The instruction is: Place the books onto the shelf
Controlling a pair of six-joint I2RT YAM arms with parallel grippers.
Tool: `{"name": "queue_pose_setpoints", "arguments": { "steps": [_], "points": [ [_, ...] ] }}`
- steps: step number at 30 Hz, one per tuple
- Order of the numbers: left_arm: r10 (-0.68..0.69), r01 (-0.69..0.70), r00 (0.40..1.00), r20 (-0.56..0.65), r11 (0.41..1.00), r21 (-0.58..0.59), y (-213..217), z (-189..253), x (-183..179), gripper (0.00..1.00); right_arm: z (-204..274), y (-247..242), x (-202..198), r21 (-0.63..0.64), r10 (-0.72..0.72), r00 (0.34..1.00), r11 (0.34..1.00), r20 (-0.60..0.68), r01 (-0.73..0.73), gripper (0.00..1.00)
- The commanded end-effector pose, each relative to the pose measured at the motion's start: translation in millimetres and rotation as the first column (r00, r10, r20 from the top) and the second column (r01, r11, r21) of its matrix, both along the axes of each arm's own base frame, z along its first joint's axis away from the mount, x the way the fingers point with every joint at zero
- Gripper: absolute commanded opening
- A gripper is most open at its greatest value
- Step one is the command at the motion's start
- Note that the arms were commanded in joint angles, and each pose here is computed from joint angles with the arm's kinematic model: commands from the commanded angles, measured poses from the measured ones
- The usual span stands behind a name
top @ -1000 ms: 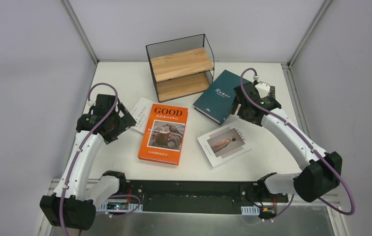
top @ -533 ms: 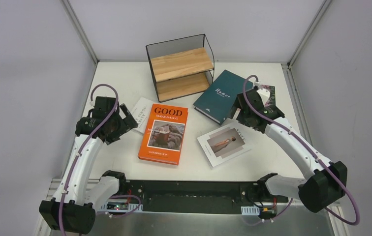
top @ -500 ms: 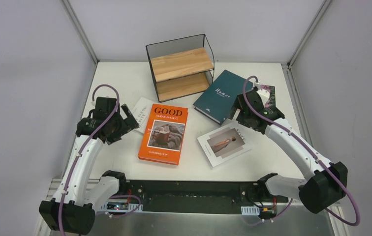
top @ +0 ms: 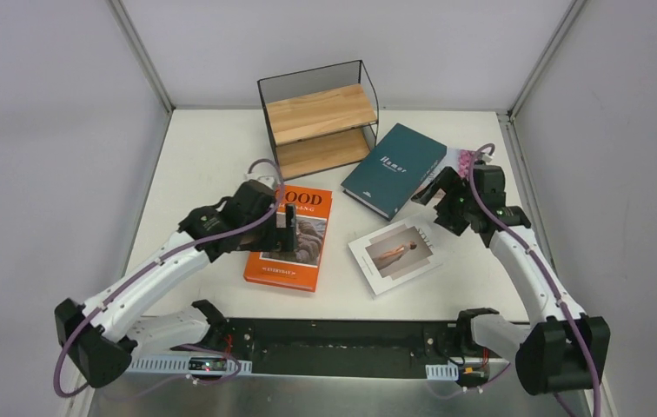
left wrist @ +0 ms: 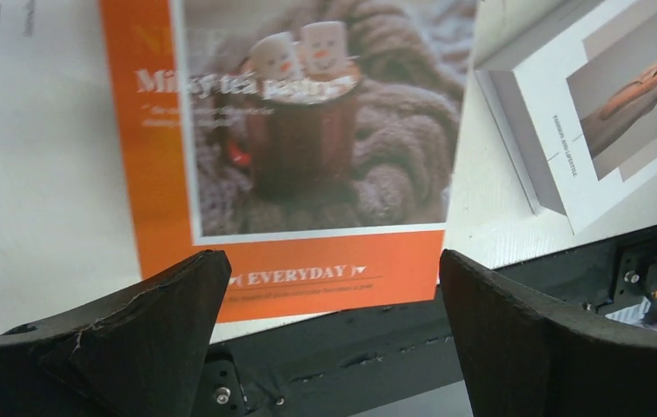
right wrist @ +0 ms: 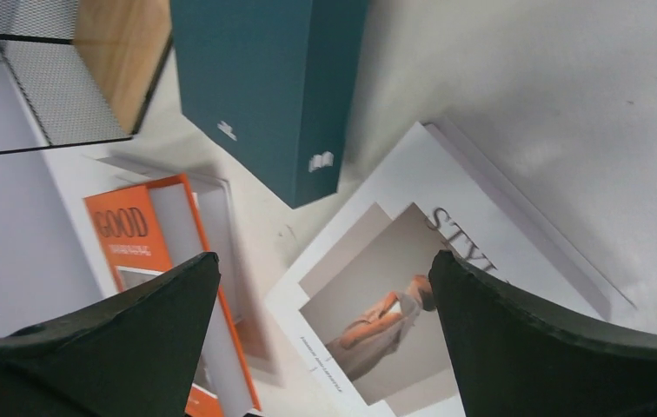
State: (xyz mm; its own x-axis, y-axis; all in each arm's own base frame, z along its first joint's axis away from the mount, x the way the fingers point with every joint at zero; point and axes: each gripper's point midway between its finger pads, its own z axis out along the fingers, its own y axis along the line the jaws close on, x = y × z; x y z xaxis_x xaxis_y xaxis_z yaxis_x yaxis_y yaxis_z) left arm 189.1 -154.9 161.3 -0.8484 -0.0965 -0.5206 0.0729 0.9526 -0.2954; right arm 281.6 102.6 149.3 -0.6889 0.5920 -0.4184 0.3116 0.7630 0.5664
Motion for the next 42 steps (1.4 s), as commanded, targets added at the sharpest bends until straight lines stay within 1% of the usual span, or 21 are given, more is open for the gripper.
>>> {"name": "queue_pose_setpoints", "arguments": {
  "steps": [1,4,8,10,15,17,20,23,26,32,36,42],
  "points": [
    [-0.032,0.024,0.990,0.135,0.998,0.055,-22.4,26.6,22.1,0.99,13.7,23.7,18.9,0.196,0.065,0.997,0.978,0.049,-0.073,0.97],
    [-0.027,0.022,0.983,0.180,0.999,0.031,-29.2,37.9,28.4,0.99,8.8,23.7,34.5,0.253,0.035,0.998,0.966,0.050,-0.047,0.97],
    [0.000,-0.001,0.969,0.246,1.000,0.004,-22.1,48.1,30.1,0.99,-7.0,24.5,53.5,0.281,-0.008,1.000,0.960,0.023,0.001,0.98],
    [0.021,-0.020,0.963,0.270,1.000,-0.006,-15.5,51.6,28.7,0.99,-20.5,22.4,62.3,0.276,-0.033,0.999,0.961,0.011,0.029,0.98],
    [0.080,-0.074,0.950,0.302,0.997,-0.028,0.0,48.1,23.3,0.99,-39.7,22.1,77.7,0.258,-0.049,0.999,0.965,0.003,0.047,0.98],
    [0.112,-0.105,0.940,0.324,0.994,-0.041,7.8,49.7,22.3,0.99,-48.7,23.7,81.9,0.256,-0.053,0.999,0.965,-0.010,0.054,0.96],
    [0.125,-0.111,0.931,0.342,0.992,-0.062,12.9,53.2,18.7,0.99,-58.6,31.3,87.8,0.266,-0.050,0.999,0.962,-0.016,0.052,0.94],
    [0.107,-0.083,0.935,0.339,0.993,-0.083,9.8,56.1,14.3,0.99,-68.3,39.8,93.4,0.264,-0.047,0.999,0.963,-0.025,0.052,0.92],
    [0.091,-0.060,0.942,0.323,0.993,-0.104,4.5,55.9,10.5,0.99,-73.8,47.9,101.0,0.289,-0.053,0.998,0.956,-0.022,0.057,0.90],
    [0.081,-0.047,0.952,0.294,0.992,-0.120,0.6,49.5,5.7,0.99,-79.1,63.1,110.8,0.344,-0.048,0.999,0.937,-0.018,0.052,0.89],
    [0.094,-0.060,0.953,0.288,0.990,-0.124,2.6,46.0,4.4,0.99,-80.2,67.1,109.1,0.349,-0.039,0.999,0.936,-0.015,0.042,0.91],
    [0.122,-0.096,0.962,0.243,0.988,-0.118,6.4,31.3,0.1,0.99,-71.6,71.3,107.8,0.391,-0.030,0.999,0.920,0.037,0.013,0.92]
  ]
}}
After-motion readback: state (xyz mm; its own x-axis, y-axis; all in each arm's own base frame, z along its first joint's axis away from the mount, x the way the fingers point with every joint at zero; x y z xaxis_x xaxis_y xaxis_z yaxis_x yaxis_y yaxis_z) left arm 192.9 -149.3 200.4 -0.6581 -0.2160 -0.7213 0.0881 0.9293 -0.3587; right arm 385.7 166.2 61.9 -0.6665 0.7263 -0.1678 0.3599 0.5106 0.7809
